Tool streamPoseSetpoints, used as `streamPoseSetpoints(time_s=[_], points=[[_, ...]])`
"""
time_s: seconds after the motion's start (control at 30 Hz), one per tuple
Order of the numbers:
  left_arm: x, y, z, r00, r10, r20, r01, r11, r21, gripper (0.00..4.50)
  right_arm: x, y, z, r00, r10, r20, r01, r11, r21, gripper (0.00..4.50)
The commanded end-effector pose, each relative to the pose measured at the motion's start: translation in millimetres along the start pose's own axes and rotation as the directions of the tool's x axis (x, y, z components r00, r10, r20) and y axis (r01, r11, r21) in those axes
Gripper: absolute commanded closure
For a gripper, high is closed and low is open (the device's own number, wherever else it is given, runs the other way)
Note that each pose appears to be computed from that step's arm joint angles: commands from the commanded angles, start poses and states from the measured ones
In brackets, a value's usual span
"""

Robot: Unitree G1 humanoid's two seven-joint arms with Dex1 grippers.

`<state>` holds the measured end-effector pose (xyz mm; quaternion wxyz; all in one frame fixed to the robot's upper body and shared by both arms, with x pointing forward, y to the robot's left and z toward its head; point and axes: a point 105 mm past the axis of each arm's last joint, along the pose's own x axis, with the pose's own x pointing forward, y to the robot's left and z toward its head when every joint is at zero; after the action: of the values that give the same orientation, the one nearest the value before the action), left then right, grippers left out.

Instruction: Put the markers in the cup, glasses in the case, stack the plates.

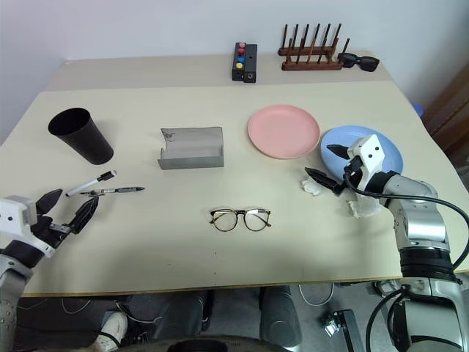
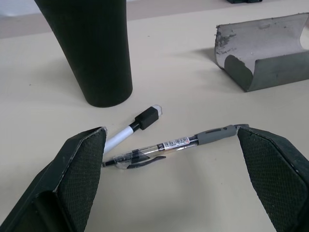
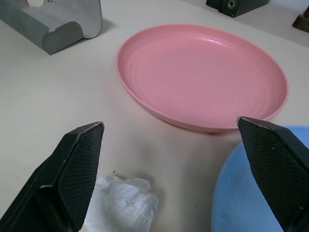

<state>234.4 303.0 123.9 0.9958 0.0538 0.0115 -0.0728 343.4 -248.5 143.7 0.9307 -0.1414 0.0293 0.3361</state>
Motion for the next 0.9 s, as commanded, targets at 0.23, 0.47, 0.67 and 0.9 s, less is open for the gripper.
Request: streamPoseSetpoints(time_s=[0.23, 0.47, 0.67, 0.9], points=[[0, 4, 11, 0.999, 0.016, 0.047, -0.017, 1.0, 0.015, 0.08, 9, -2, 21, 0.998, 0.012, 0.055, -0.009, 0.998, -0.059, 0.0], [6, 3, 13, 0.999, 0.002, 0.054, -0.003, 1.0, 0.019, 0.08, 17, 4, 25, 0.997, 0.031, 0.076, -0.026, 0.998, -0.062, 0.0], [15, 4, 13, 0.998, -0.042, 0.039, 0.04, 0.999, 0.033, 0.08, 23, 19, 28, 0.991, 0.055, 0.124, -0.048, 0.997, -0.062, 0.0], [30, -5, 11, 0.985, -0.171, -0.033, 0.173, 0.983, 0.069, 0.03, 28, 56, 34, 0.977, 0.115, 0.181, -0.107, 0.993, -0.05, 0.0]])
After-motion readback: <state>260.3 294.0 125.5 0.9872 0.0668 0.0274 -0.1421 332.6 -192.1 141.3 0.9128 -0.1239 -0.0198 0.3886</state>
